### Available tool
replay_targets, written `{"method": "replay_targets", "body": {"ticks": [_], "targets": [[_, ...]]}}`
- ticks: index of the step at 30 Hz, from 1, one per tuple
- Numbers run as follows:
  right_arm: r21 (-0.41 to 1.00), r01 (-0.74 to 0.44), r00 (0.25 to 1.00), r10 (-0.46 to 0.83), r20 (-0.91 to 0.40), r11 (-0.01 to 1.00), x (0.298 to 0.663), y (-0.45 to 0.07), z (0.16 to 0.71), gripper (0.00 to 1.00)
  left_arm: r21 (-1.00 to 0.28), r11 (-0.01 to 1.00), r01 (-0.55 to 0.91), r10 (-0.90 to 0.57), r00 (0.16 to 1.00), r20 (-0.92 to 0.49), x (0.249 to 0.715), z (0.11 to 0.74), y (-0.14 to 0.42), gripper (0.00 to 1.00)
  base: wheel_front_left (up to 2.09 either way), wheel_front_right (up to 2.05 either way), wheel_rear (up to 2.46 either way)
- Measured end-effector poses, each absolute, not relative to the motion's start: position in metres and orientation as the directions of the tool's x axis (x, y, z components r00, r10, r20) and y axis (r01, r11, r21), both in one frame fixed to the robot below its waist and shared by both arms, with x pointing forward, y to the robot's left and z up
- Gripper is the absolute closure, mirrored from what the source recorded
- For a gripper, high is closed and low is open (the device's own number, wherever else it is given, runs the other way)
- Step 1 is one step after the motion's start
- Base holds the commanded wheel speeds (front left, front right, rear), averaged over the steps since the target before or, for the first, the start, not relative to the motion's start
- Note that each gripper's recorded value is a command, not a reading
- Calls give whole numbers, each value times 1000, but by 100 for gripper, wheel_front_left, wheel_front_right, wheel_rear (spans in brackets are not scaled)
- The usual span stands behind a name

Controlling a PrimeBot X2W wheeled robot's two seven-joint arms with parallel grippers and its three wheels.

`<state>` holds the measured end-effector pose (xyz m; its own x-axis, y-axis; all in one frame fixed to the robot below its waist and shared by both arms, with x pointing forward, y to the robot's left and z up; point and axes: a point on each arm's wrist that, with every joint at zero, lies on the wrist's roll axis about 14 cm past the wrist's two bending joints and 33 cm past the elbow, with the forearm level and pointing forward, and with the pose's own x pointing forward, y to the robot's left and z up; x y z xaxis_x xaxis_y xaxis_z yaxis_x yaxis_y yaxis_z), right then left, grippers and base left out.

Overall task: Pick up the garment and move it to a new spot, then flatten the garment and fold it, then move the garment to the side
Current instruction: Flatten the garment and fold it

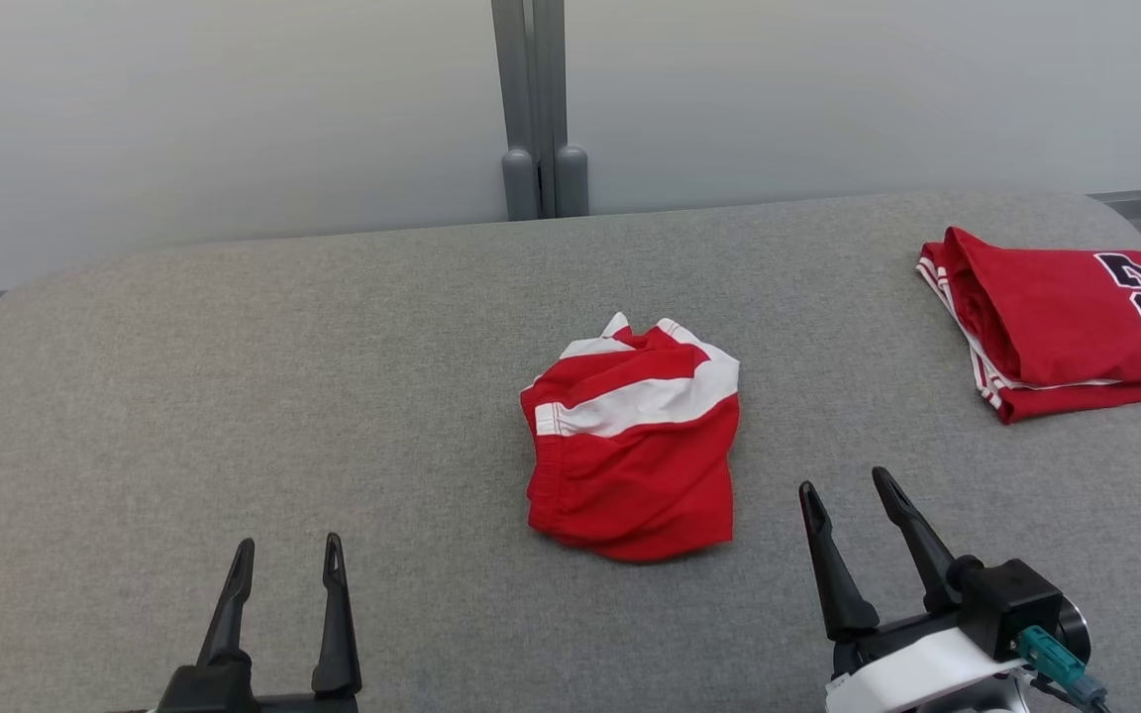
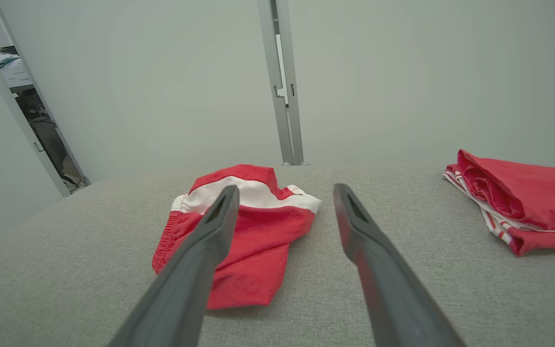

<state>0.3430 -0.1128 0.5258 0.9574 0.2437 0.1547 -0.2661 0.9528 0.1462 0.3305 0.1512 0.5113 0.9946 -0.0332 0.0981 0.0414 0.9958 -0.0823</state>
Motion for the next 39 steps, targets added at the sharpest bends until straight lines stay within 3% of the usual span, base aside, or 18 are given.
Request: {"method": "replay_targets", "body": {"ticks": [29,39], "targets": [[137,-256,964,242,110,957,344,-115,512,0,-85,995,55,-48,996,76,333,504,147,0,0,0,0],[137,-263,964,254,78,955,347,-113,502,0,-365,895,257,-250,966,66,353,496,98,0,0,0,0]]}}
